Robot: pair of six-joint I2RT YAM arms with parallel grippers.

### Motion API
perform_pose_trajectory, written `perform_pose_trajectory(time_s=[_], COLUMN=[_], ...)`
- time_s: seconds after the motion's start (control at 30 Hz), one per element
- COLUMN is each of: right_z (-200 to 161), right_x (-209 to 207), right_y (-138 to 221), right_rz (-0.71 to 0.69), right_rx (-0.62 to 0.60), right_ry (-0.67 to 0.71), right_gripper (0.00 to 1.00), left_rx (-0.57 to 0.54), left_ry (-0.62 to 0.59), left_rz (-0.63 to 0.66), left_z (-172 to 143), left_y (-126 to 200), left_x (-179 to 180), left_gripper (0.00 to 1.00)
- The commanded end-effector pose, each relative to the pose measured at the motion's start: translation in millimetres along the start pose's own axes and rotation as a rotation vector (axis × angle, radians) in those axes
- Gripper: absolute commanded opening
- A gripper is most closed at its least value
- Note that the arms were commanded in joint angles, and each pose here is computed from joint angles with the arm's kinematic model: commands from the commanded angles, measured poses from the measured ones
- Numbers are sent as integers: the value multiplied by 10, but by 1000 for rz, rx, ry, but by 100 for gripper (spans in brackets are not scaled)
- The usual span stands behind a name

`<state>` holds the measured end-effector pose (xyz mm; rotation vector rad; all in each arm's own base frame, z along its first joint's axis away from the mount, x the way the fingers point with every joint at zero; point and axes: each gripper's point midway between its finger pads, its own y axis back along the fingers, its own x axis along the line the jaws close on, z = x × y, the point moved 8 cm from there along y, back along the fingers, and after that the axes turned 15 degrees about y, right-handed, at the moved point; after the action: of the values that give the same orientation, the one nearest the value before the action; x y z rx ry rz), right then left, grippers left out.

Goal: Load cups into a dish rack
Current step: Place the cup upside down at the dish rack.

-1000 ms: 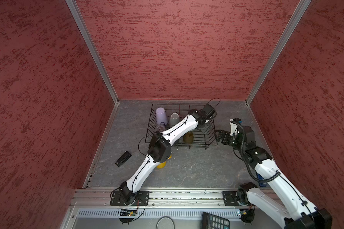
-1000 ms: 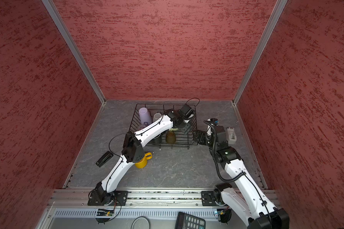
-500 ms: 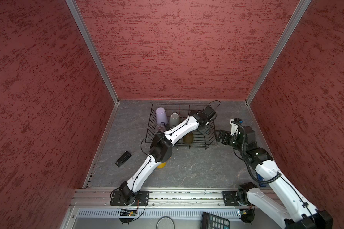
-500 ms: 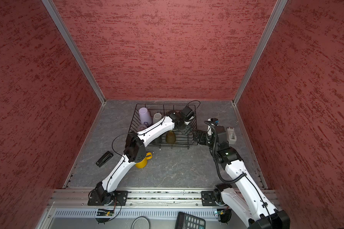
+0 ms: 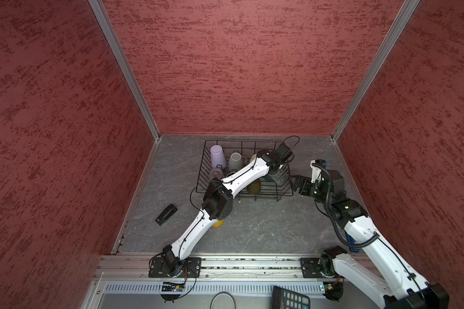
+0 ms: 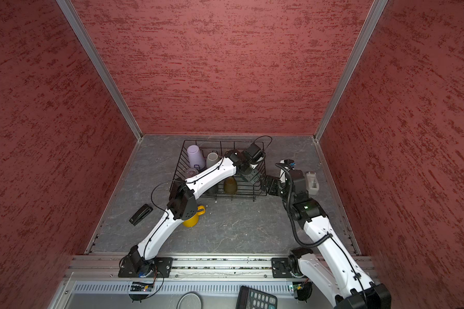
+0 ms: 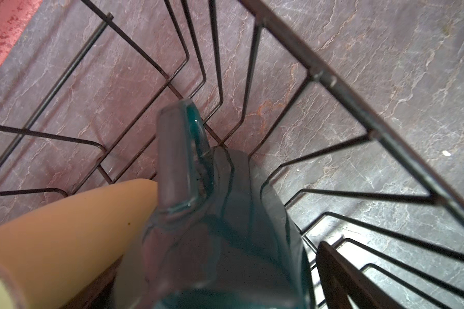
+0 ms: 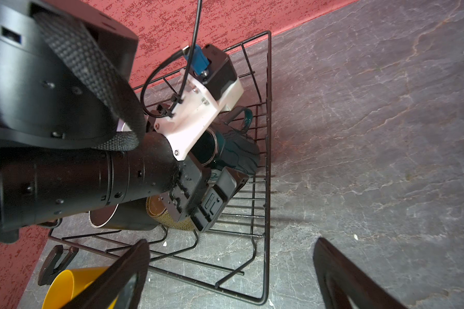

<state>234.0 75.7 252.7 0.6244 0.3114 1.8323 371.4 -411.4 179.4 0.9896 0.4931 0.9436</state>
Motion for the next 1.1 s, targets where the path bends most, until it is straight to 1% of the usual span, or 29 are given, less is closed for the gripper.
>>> perform_pose_trajectory(time_s=[0.0,0.13,0.5,0.6,0.63,0.67,0.7,0.8,0.87,0.97,1.07], right_z=[172,206,277,301,312,314,324,320,301,285,244], right_x=[40,43,55,58,67,77,89,164,271,519,779], right_y=[91,110,122,106,92,67,43,-82,-164,-211,-219], right_rz=[13,8,4,1,6,16,27,89,125,154,182], right_rx=[-69,-77,-85,-71,-63,-49,-36,41,81,113,151], right_ry=[3,12,39,57,67,77,84,108,125,177,227], right_gripper=[96,96,92,90,88,87,85,79,75,72,69], left_rx=[-98,-133,-301,-349,-360,-392,-402,-489,-556,-631,-677], left_ry=[7,24,99,148,161,177,184,211,222,259,347], left_rz=[-49,-86,-192,-216,-220,-225,-220,-220,-214,-177,-155], left_z=[191,250,374,399,386,400,378,346,298,174,-14], left_y=[388,565,1129,1282,1299,1403,1406,1676,1872,2111,2292], left_x=[-34,-41,52,178,214,275,311,463,583,833,1199], left_gripper=[100,100,100,100,100,100,100,100,100,100,100])
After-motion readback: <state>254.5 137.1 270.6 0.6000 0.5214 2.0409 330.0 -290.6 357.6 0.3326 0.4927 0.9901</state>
